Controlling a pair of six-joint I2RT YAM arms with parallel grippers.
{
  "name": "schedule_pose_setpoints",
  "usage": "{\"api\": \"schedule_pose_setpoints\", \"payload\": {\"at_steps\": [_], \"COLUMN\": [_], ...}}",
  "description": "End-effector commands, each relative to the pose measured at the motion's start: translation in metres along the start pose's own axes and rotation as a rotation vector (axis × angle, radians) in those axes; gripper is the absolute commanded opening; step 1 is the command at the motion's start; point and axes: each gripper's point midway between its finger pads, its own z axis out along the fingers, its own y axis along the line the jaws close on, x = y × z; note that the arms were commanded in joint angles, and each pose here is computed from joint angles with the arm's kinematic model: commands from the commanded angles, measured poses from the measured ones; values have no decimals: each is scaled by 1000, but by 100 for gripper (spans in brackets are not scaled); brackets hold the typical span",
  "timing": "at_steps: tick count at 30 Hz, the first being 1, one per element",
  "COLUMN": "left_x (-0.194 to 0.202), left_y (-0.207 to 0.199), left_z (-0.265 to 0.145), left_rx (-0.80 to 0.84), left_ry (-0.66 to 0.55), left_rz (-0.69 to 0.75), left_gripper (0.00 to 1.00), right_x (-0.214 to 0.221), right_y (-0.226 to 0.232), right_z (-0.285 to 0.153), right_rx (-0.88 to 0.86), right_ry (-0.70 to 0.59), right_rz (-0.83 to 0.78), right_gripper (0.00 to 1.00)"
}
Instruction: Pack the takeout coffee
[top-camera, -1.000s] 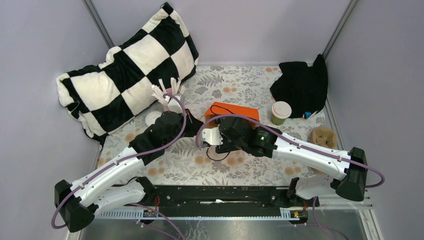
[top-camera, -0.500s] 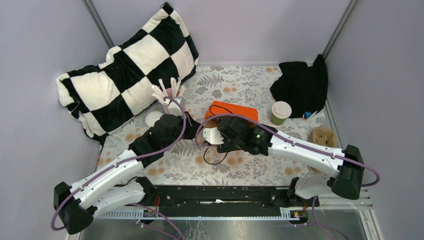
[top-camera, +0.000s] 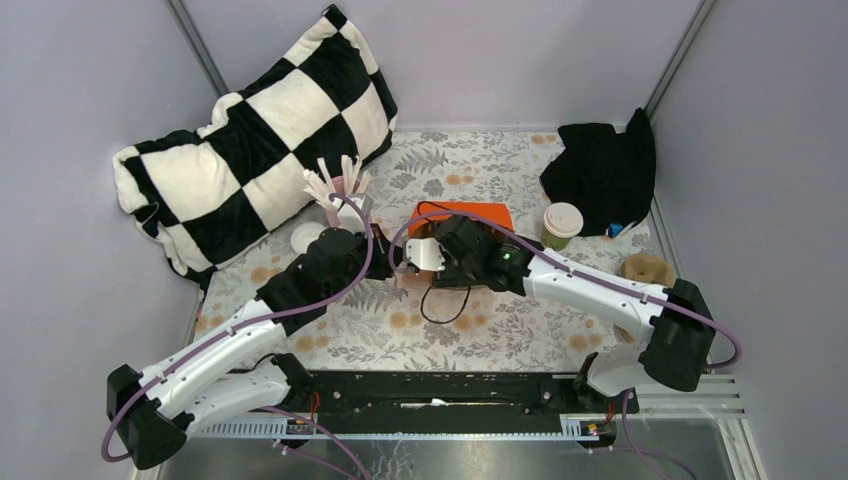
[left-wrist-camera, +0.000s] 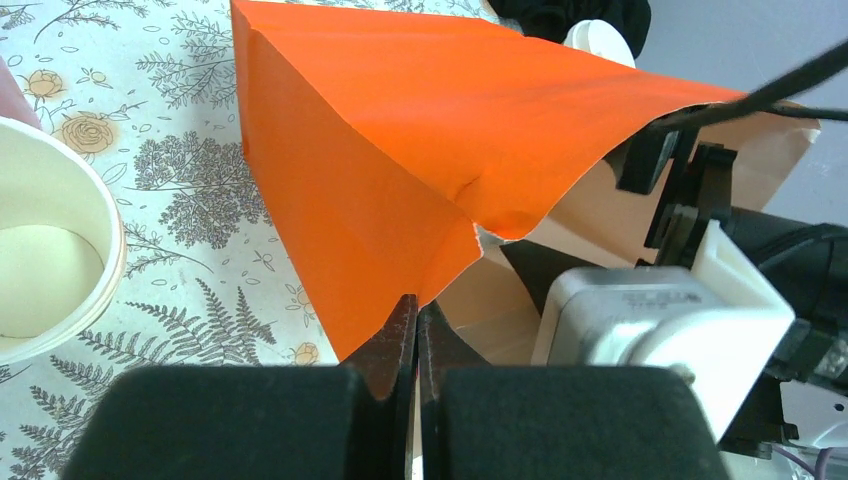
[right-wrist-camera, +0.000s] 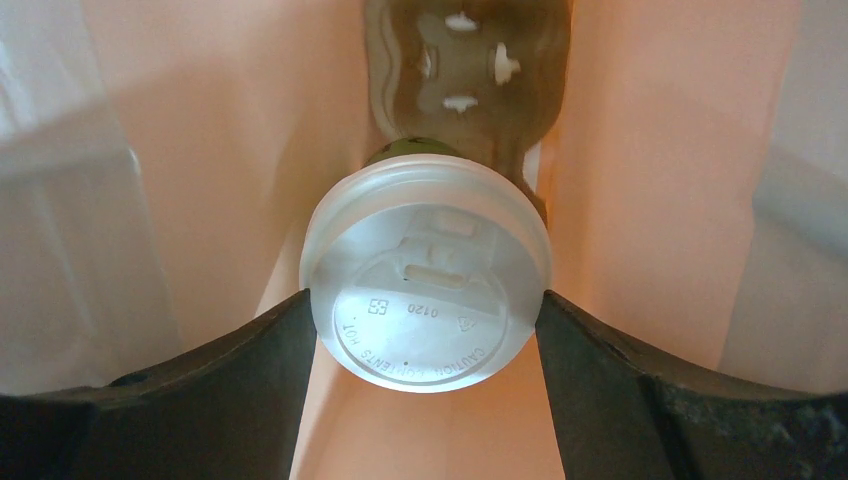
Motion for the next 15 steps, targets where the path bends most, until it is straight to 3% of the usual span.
{"api": "schedule_pose_setpoints", "payload": {"at_steps": [1,15], "left_x": [-15,-12], "left_y": [-11,-13], "left_z": [-7,-4], "left_rx": [38,43], "left_ry": [-43,-13], "left_rz": [30,57], "left_gripper": [0,0], "right_x": [7,17], "right_y": [-17,-34], "right_z": [-16,6], "right_rx": [66,114], "right_ry": [-26,4], "right_rz": [16,-26], "right_gripper": [51,52]}}
